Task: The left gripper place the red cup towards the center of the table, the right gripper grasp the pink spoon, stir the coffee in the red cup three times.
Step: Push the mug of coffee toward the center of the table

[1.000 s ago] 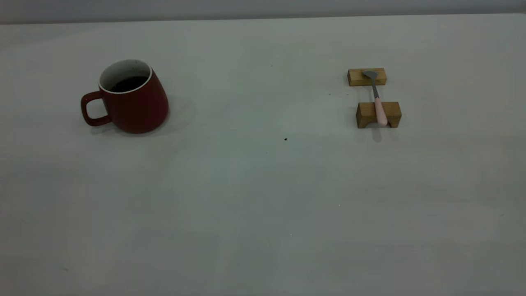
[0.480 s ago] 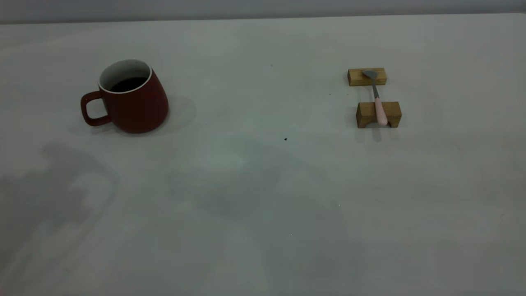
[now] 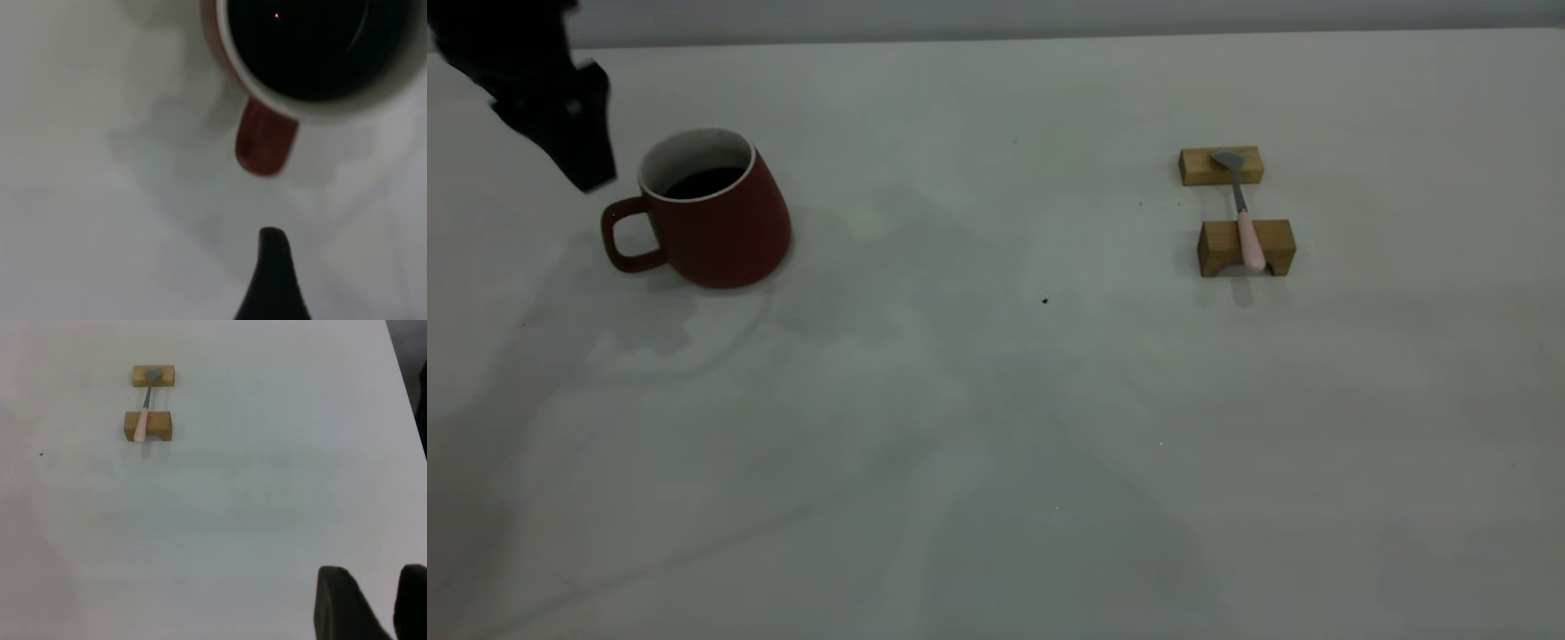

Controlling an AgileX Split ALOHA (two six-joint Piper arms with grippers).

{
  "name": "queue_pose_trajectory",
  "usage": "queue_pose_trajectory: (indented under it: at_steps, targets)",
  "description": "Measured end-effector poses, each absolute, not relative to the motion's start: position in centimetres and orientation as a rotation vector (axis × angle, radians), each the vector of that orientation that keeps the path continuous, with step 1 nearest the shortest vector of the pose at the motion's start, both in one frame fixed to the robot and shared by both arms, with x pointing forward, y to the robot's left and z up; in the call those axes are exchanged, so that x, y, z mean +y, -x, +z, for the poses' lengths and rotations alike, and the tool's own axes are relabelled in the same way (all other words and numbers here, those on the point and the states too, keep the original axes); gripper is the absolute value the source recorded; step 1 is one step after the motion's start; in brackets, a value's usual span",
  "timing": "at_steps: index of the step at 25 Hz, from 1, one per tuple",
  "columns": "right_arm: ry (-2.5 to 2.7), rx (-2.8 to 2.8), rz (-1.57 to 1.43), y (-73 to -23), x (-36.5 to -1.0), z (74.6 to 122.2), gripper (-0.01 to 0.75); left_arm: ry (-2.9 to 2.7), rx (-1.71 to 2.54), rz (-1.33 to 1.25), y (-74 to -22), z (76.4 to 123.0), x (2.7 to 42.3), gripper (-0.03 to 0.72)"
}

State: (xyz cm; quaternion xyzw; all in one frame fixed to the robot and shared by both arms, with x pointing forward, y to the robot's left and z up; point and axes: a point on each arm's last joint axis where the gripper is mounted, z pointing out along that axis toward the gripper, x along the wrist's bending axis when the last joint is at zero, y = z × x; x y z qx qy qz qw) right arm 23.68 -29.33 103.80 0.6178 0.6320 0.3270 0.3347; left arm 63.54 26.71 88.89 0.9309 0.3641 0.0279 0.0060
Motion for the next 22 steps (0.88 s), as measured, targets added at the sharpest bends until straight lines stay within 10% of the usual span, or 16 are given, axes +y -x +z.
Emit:
queue_pose_trajectory:
  at_steps: [22]
  targets:
    - [-1.612,1.649,0.853,-23.7,-29.3,103.8,0.238,-3.032,0.865,0.171,-65.2,82.6,27.0,0.566]
